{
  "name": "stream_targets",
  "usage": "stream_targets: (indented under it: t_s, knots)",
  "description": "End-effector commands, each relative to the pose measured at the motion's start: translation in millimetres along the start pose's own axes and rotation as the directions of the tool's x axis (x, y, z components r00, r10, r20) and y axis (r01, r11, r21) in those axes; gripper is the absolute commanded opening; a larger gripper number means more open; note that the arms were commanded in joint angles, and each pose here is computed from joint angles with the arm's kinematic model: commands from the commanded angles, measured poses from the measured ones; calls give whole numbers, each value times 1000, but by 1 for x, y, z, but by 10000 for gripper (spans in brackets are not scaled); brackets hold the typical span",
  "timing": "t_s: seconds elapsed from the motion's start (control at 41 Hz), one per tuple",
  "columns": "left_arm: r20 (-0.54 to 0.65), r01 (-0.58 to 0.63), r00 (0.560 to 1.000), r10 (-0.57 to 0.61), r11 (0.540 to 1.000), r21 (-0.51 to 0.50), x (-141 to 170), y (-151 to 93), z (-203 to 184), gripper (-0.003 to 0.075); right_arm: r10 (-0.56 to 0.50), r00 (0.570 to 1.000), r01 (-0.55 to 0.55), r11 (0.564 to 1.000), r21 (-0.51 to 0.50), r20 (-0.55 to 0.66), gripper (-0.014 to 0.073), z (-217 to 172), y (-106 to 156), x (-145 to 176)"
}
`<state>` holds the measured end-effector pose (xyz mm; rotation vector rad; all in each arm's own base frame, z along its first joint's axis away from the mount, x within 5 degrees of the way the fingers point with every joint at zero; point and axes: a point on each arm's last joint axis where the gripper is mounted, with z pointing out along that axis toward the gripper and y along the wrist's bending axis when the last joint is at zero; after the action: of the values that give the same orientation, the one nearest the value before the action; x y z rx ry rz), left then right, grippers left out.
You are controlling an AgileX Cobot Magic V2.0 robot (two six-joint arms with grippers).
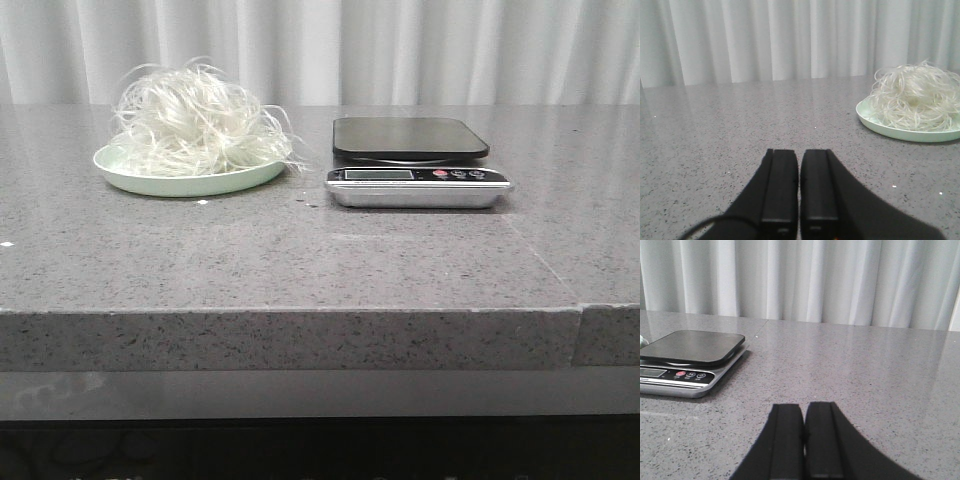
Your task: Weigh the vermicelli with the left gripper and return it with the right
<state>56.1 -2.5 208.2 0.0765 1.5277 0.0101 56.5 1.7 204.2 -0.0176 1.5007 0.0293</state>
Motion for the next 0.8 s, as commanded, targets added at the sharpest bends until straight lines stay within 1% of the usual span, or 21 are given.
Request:
stream_targets:
  t_s: [0.0,0.78]
  knots:
    - [89,19,996,-18,1000,-7,-6,1,-2,142,-17,994,16,1000,7,109,159,-2,0,-12]
    - [89,19,996,-18,1000,-7,-6,1,-2,142,-17,992,16,1000,8,121,159,-2,0,-13]
